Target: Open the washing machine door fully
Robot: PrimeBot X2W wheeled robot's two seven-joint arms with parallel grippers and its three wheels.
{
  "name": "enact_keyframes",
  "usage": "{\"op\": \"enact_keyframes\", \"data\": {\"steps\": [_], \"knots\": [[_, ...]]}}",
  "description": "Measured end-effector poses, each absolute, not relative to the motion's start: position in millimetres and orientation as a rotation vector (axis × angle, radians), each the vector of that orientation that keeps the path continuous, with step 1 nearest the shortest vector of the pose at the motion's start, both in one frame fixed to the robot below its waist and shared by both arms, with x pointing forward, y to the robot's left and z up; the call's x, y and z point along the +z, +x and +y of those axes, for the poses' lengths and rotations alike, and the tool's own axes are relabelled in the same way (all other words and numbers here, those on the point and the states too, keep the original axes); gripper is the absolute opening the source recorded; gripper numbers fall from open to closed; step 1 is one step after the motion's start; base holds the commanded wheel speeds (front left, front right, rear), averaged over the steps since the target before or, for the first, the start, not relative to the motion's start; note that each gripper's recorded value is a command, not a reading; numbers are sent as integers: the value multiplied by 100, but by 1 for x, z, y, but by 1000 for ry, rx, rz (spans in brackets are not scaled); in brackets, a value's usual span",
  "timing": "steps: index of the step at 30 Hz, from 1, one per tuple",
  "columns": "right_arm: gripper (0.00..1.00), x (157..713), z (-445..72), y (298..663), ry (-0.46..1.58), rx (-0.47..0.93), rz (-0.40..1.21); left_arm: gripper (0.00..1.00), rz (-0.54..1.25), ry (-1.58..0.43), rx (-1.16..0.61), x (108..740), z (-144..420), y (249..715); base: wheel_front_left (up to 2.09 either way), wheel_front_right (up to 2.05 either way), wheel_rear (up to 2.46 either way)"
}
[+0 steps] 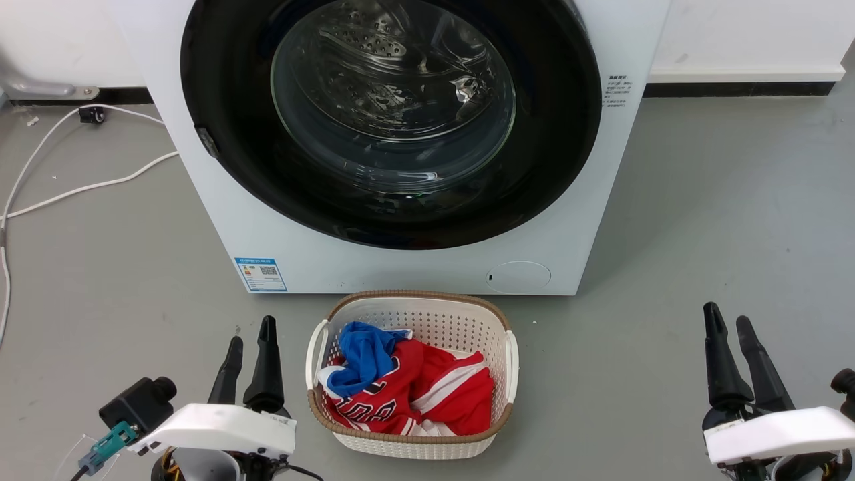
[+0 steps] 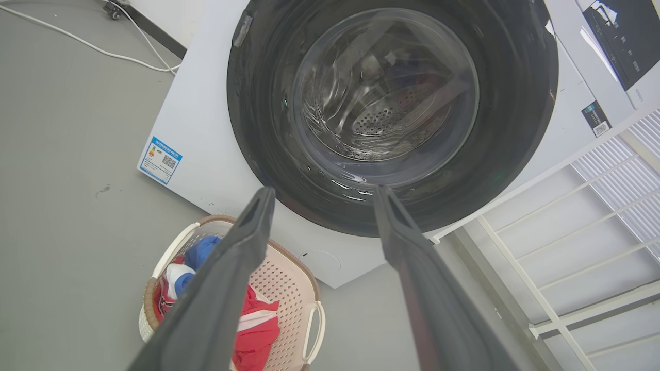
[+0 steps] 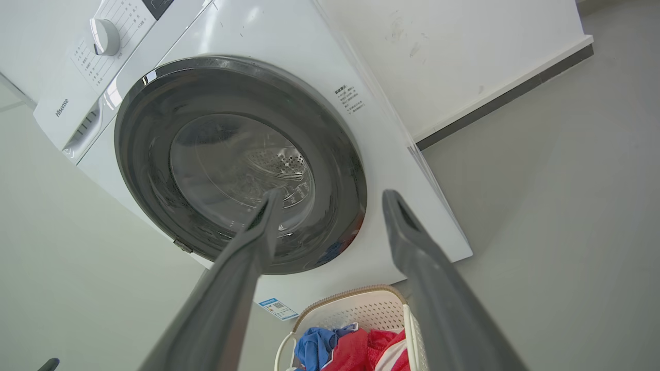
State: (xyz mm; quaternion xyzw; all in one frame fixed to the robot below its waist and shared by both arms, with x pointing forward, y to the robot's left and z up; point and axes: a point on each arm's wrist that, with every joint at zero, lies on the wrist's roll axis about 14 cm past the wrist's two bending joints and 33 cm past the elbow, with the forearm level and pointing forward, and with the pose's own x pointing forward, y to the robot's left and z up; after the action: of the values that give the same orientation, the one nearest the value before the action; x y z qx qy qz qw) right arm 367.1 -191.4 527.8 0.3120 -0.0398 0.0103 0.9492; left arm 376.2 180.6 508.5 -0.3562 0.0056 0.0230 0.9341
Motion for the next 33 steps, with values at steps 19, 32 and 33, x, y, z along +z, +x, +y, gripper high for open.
{"op": "enact_keyframes", "data": {"steps": [19, 32, 33], "knots": [[100, 538, -195, 359, 430, 16, -135, 100, -46, -488, 13, 521, 170, 372, 0, 0, 0], [100, 544, -192, 355, 316, 29, -165, 100, -72, -354, -1, 524, 164, 370, 0, 0, 0], [100, 545, -192, 355, 312, 29, -169, 100, -74, -345, -2, 524, 163, 370, 0, 0, 0]]}}
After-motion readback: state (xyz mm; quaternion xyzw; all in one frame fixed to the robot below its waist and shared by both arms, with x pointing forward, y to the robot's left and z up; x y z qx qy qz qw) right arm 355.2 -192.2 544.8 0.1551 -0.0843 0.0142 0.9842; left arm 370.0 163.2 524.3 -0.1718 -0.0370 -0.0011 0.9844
